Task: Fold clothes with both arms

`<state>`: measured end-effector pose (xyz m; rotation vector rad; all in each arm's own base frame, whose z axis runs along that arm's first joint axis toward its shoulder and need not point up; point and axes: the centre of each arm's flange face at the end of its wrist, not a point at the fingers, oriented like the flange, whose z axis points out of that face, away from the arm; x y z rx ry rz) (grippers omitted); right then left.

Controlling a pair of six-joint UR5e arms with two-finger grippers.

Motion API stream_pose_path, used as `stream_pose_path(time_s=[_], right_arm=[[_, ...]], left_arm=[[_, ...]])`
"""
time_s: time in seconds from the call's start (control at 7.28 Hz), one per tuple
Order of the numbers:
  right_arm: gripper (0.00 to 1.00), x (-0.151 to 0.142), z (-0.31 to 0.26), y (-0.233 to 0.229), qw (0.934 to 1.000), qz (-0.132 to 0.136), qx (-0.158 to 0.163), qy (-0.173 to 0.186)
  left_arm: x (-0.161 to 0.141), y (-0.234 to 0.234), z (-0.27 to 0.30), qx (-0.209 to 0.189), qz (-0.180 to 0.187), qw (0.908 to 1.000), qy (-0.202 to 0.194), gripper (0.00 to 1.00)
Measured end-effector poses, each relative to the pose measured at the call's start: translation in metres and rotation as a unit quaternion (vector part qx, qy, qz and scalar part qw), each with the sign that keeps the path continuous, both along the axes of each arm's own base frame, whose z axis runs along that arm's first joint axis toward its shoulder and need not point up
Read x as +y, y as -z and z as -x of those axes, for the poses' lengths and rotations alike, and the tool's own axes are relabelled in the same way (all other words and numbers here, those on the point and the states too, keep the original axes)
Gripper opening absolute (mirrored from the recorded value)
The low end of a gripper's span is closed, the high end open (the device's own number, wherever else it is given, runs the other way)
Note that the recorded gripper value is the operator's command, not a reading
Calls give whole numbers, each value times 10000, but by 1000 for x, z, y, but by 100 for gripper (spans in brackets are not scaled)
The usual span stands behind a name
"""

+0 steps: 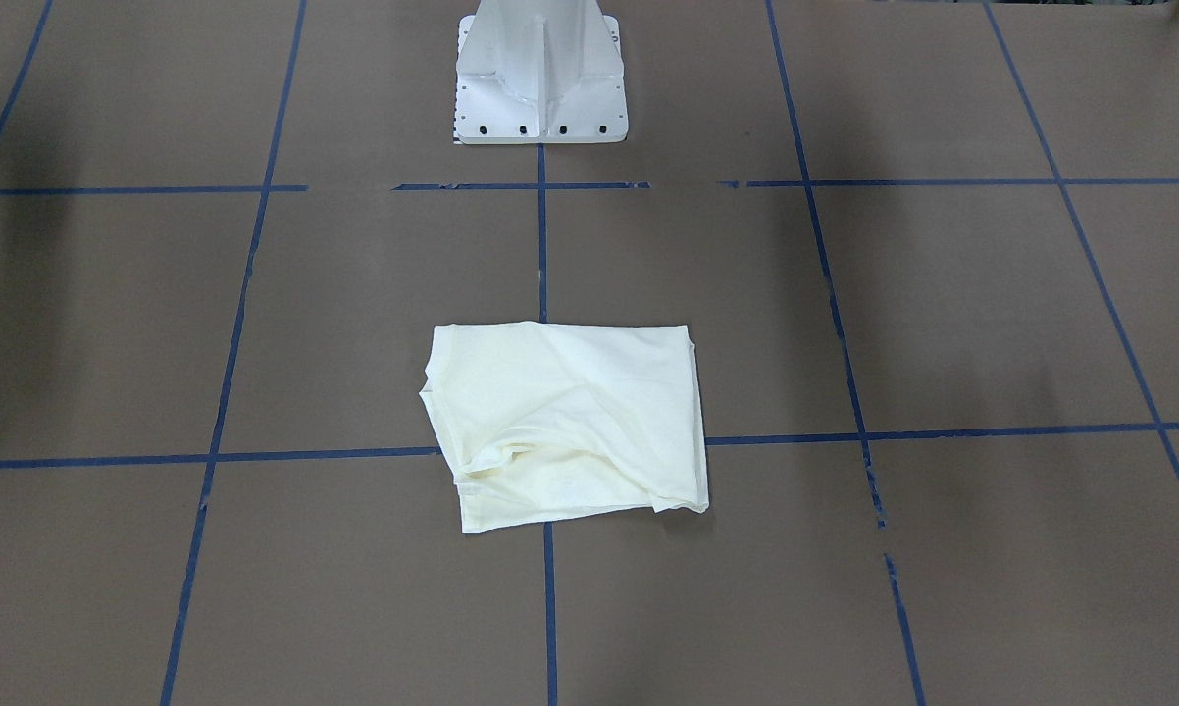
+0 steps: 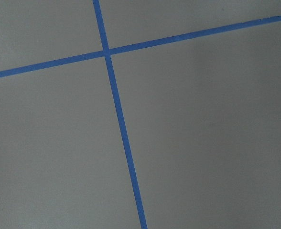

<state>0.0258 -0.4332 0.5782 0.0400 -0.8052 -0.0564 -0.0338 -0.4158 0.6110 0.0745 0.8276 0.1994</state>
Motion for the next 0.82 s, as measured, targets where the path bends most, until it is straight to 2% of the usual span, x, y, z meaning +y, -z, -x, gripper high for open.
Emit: stream_pose_path(time_s=[0.41,0.82], right_arm=[[100,0,0,3,10000,-29,-2,-2],[100,1,0,3,10000,-31,-3,-4]], left_arm=[[0,-6,-1,-21,62,10000,-8,100],[-9,14,-2,2,-160,9999,-4,100]])
